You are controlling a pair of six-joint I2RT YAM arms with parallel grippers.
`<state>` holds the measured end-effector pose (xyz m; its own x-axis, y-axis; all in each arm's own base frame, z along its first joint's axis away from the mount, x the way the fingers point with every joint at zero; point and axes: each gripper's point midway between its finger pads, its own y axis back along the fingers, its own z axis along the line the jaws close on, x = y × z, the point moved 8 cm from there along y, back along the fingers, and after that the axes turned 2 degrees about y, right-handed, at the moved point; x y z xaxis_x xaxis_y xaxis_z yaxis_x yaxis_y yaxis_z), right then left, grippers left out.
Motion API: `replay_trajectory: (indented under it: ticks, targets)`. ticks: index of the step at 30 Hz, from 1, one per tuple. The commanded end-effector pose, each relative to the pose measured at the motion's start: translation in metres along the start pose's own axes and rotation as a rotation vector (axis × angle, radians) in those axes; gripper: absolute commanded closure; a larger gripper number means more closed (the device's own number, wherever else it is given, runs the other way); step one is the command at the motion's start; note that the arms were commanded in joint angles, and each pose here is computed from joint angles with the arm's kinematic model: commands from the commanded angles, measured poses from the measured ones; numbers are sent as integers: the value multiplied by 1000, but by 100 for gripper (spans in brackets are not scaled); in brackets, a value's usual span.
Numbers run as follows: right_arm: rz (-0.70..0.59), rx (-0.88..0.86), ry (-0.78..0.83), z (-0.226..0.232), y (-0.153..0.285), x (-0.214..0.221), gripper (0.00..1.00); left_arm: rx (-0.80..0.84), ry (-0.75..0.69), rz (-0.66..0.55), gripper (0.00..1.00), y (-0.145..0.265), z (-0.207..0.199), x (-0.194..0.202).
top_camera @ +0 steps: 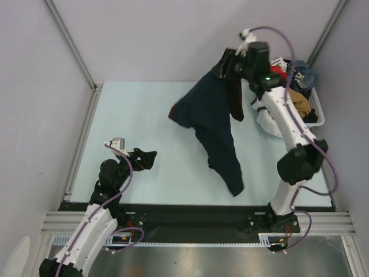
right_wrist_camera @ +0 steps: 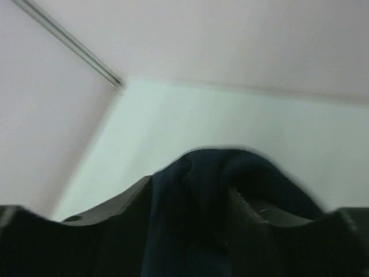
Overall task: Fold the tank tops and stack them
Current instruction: Move the tank top to the center of the board
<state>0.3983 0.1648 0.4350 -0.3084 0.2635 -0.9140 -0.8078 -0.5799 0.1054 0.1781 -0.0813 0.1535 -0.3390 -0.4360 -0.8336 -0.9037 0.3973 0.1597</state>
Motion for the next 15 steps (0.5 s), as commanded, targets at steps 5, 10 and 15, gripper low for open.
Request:
replay_trajectory:
  ticks: [5,10,15]
  targets:
    - [390,231,7,-33,19,143,9,-14,-25,-8,2,-4,-4,-12]
    - [479,173,-16,-25,58,196,32,-8,-19,9,2,-6,-4,-10]
    - [596,322,10,-19,93,241,32,3,-16,14,2,-6,-5,-9]
